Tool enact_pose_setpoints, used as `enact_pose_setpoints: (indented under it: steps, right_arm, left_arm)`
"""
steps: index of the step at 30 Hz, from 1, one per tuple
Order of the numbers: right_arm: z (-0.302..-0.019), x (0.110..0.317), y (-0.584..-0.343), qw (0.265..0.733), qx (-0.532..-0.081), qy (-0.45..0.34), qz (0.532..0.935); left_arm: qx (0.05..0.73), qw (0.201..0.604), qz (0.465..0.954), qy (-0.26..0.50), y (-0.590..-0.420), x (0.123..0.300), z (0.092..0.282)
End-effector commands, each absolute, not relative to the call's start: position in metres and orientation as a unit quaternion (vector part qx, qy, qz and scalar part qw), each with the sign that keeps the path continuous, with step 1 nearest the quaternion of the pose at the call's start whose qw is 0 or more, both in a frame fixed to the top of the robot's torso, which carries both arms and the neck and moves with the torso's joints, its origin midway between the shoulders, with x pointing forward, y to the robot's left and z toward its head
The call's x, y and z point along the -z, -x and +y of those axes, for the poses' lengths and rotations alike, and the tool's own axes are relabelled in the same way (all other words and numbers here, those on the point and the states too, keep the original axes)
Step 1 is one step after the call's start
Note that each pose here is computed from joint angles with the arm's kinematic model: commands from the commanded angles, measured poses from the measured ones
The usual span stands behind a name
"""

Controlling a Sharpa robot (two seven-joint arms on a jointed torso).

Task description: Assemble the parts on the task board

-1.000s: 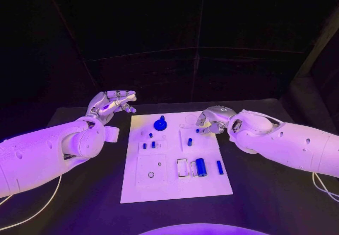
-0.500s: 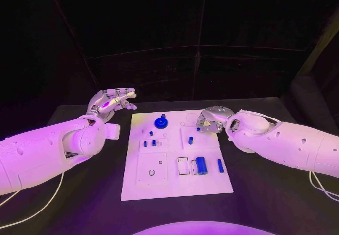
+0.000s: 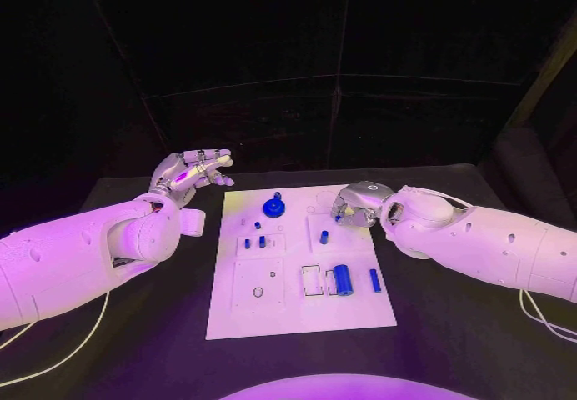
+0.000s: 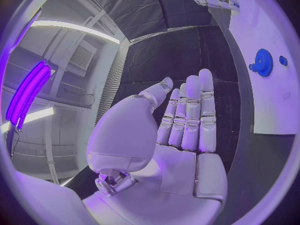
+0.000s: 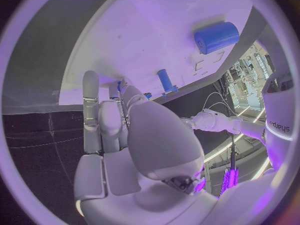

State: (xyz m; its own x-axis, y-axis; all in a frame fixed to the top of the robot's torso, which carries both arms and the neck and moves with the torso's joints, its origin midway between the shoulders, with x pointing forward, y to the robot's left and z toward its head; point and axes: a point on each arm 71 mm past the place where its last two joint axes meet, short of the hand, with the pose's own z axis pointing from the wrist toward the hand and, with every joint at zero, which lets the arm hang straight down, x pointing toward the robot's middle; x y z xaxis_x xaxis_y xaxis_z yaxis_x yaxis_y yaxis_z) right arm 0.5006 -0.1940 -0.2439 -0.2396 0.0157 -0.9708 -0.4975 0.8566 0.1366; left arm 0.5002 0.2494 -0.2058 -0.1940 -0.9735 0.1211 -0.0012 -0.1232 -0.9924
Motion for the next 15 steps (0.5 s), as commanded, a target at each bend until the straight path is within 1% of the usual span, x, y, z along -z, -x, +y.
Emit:
enact_pose_setpoints:
  steps: [1, 15]
  right_arm:
    - [-0.1934, 0.2480, -0.4999, 0.580, -0.213, 0.165, 0.769]
    - [-0.1938, 0.2496, -0.5000, 0.584, -0.207, 0.163, 0.768]
  left_arm:
    - [0.584, 0.412, 0.515, 0.473, -0.5005, 0.2056, 0.2478]
    - [0.583, 0.410, 0.520, 0.471, -0.5006, 0.2061, 0.2481]
